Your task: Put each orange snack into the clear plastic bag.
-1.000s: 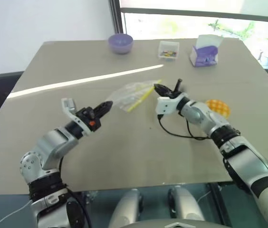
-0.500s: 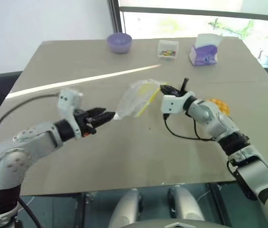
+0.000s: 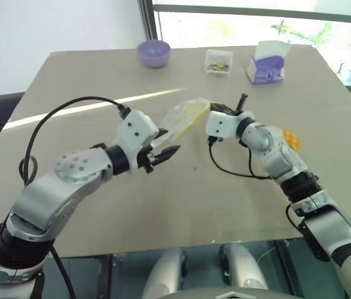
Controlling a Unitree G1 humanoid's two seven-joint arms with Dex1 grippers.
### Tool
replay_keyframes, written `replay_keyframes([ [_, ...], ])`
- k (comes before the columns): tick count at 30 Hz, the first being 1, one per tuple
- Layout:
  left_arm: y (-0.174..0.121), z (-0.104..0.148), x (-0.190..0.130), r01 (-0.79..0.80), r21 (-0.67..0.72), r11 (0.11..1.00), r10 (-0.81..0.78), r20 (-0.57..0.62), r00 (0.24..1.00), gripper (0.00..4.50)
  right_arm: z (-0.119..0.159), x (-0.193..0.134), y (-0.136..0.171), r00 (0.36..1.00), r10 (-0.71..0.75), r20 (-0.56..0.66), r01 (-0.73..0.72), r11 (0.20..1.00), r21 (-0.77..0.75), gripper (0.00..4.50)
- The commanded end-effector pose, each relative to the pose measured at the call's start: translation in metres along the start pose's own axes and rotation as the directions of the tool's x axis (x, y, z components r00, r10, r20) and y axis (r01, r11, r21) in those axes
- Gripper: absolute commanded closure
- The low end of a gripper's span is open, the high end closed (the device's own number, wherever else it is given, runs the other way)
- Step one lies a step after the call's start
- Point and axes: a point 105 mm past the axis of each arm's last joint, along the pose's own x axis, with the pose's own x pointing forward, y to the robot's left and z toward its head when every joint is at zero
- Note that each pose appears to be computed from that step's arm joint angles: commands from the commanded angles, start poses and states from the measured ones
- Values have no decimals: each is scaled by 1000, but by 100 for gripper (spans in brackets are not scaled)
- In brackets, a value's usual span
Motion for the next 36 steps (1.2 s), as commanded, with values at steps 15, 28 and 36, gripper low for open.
replay_keyframes([
  [15,17,0,19,-110,101,989,106,42,993,447,17,-9,-14,998,-28,56,26,999,43,450],
  [28,45,-18,0,45,252,967,-96,195,976,450,13,-61,3,989,96,116,-134,909,394,220],
  [36,49,-28,2,117,356,927,-172,126,977,450,36,-90,-11,970,78,230,-188,841,507,447],
])
